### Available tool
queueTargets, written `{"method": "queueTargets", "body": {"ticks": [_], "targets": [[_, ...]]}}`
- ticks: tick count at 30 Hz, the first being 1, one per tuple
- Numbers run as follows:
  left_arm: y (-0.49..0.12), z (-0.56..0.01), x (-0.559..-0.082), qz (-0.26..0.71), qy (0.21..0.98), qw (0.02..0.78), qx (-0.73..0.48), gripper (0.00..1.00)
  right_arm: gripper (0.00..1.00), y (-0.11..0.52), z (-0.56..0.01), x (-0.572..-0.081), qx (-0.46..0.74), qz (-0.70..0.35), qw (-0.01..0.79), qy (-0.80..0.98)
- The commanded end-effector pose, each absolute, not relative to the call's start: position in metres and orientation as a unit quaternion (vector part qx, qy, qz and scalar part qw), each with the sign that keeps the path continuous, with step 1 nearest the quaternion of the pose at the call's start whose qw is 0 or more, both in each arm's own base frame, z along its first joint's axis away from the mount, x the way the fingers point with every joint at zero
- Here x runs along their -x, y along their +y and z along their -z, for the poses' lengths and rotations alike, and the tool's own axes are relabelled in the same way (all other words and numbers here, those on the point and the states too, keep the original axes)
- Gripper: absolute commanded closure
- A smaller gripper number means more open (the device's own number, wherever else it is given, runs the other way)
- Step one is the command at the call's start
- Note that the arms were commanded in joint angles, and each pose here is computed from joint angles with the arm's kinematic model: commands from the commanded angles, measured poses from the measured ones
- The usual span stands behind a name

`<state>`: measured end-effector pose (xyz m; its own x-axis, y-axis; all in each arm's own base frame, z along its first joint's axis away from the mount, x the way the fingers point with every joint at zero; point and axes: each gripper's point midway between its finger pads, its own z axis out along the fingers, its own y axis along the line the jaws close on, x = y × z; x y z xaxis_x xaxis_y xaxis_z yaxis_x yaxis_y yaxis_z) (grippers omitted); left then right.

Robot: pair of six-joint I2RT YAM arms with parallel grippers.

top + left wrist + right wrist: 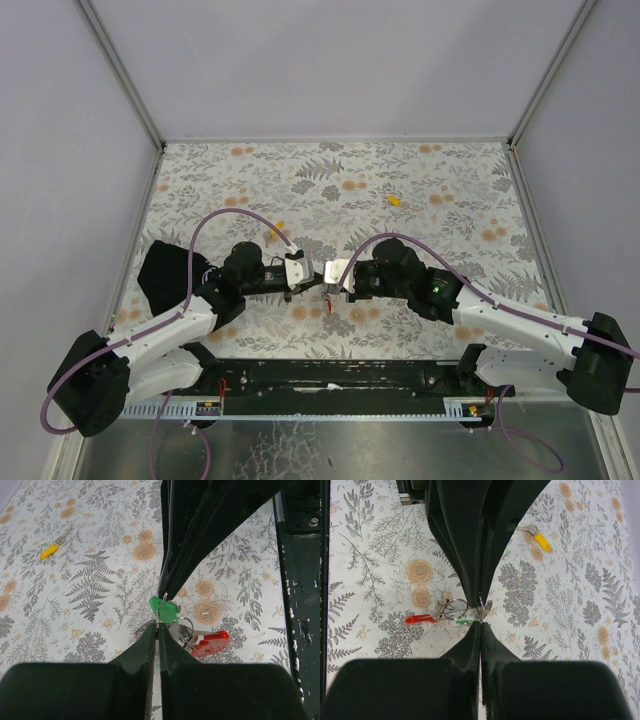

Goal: Put the keys on the keyring

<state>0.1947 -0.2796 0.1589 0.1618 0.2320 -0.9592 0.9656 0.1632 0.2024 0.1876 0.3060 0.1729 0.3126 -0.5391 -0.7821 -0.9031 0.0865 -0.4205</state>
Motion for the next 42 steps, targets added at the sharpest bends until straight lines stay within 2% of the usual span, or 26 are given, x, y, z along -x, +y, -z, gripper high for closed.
{"method": "queueTargets", "body": {"ticks": [1, 42], "targets": [[-0.2822, -0.1799, -0.1974, 0.343, 0.508, 0.569, -0.549, 1.00, 1.00, 0.3152, -0.1884, -0.1877, 0.639, -0.201, 0.502, 0.547], [-0.2811, -0.1820, -0.1960, 0.340, 0.500, 0.578, -0.549, 1.00, 1.00, 0.3135, -0.1887, -0.1871, 0.634, -0.203, 0.502, 0.552]]}}
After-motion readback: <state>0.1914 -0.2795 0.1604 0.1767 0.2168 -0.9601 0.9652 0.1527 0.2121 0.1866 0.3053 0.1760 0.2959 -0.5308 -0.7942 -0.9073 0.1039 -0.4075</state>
